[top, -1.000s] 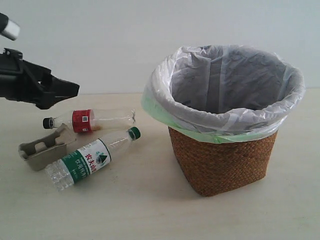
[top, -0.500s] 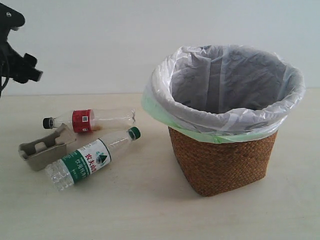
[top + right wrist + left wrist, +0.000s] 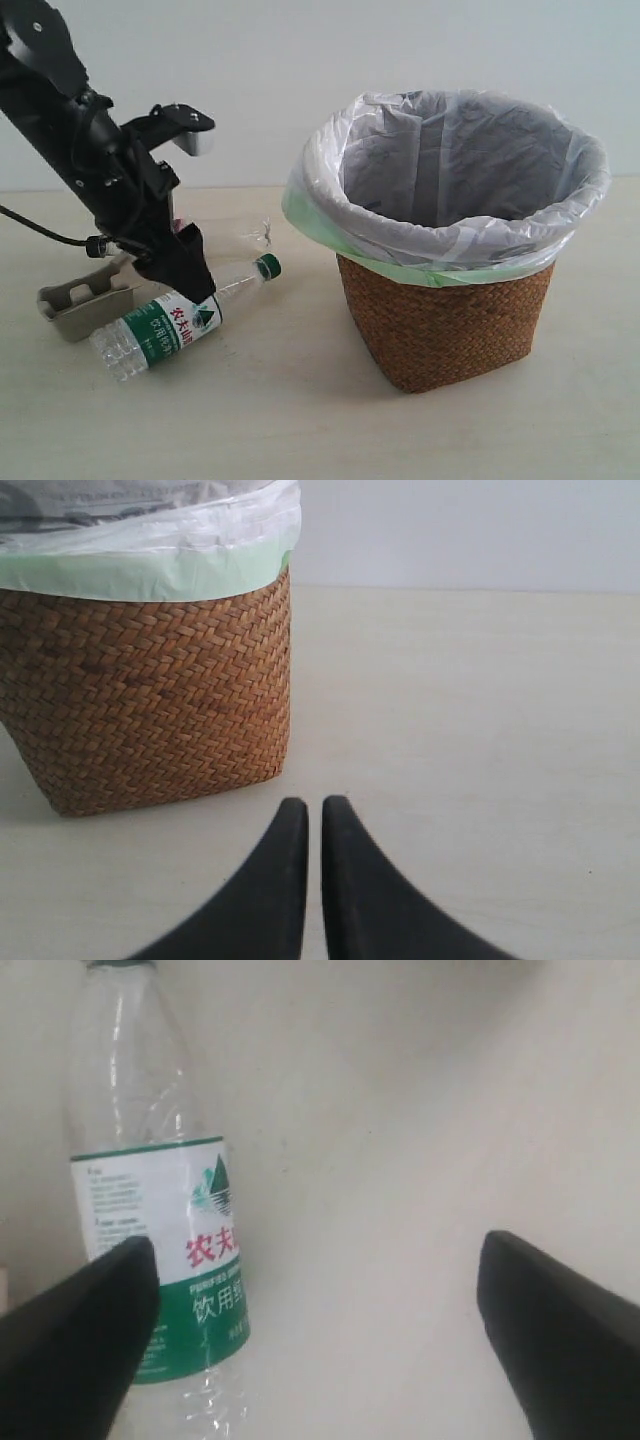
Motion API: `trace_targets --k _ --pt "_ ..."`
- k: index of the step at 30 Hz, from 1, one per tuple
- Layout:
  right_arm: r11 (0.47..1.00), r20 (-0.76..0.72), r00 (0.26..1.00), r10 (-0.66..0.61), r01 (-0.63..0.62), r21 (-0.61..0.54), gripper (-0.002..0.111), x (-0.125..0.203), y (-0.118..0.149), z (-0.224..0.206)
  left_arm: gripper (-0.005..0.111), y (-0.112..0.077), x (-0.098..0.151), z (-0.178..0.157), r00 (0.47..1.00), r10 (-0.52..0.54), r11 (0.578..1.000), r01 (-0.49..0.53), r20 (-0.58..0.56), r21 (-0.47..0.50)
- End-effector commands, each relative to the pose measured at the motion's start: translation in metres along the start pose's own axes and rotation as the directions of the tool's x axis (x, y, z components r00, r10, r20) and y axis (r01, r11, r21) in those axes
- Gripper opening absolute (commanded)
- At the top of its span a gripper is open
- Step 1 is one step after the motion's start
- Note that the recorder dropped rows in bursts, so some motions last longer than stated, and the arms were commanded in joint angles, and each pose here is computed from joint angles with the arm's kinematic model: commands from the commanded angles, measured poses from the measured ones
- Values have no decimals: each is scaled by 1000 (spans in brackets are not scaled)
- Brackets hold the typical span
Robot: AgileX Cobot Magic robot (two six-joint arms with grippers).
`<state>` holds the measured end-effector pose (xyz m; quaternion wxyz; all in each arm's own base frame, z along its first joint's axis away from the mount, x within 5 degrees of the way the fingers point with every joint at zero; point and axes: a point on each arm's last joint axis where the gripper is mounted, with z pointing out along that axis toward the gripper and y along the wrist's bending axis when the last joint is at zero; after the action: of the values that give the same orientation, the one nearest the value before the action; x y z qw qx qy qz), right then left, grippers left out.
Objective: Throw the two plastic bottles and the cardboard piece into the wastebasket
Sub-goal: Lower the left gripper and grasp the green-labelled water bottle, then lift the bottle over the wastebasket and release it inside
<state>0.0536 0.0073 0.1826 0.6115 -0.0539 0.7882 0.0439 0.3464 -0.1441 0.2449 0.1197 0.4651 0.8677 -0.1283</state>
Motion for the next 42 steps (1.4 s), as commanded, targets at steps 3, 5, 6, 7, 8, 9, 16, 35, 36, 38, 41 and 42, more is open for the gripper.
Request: trace_targets --k 3,5,6,7,8,9,16,35,36,38,41,42 --pt "1000 16 1000 -13 13 1 2 -1 0 -1 81 5 -10 31 985 140 977 -154 -99 -150" --pt "1000 16 1000 -13 13 1 2 -1 0 -1 81 11 -10 41 986 120 976 -138 -113 -171" --pt "1000 16 1000 -13 13 1 2 -1 0 -1 81 12 -9 47 986 115 977 -134 -120 -166" --pt "1000 16 1000 -13 13 1 2 -1 0 -1 81 14 -9 52 986 115 977 -135 -124 -166" --pt "1000 16 1000 -13 13 1 2 -1 0 -1 81 16 -9 58 985 117 976 -137 -128 -169" --pt "1000 16 1000 -13 13 1 2 -1 0 -1 81 19 -9 63 985 119 974 -140 -126 -176" --pt "1000 16 1000 -13 13 1 2 -1 0 -1 81 29 -12 89 990 111 971 -126 -81 -205" --pt "1000 16 1000 -13 13 1 2 -1 0 -1 5 25 5 108 970 81 991 -103 -230 -84" --pt "1000 16 1000 -13 13 1 2 -1 0 -1 4 23 5 103 968 75 992 -97 -239 -82" --pt "1000 16 1000 -13 13 1 2 -1 0 -1 4 23 4 92 968 59 990 -88 -245 -109" --pt "1000 16 1000 -13 13 1 2 -1 0 -1 4 22 0 66 977 11 979 -55 -215 -198" --pt "1000 16 1000 -13 13 1 2 -1 0 -1 4 22 -1 55 981 -7 969 -41 -196 -242"
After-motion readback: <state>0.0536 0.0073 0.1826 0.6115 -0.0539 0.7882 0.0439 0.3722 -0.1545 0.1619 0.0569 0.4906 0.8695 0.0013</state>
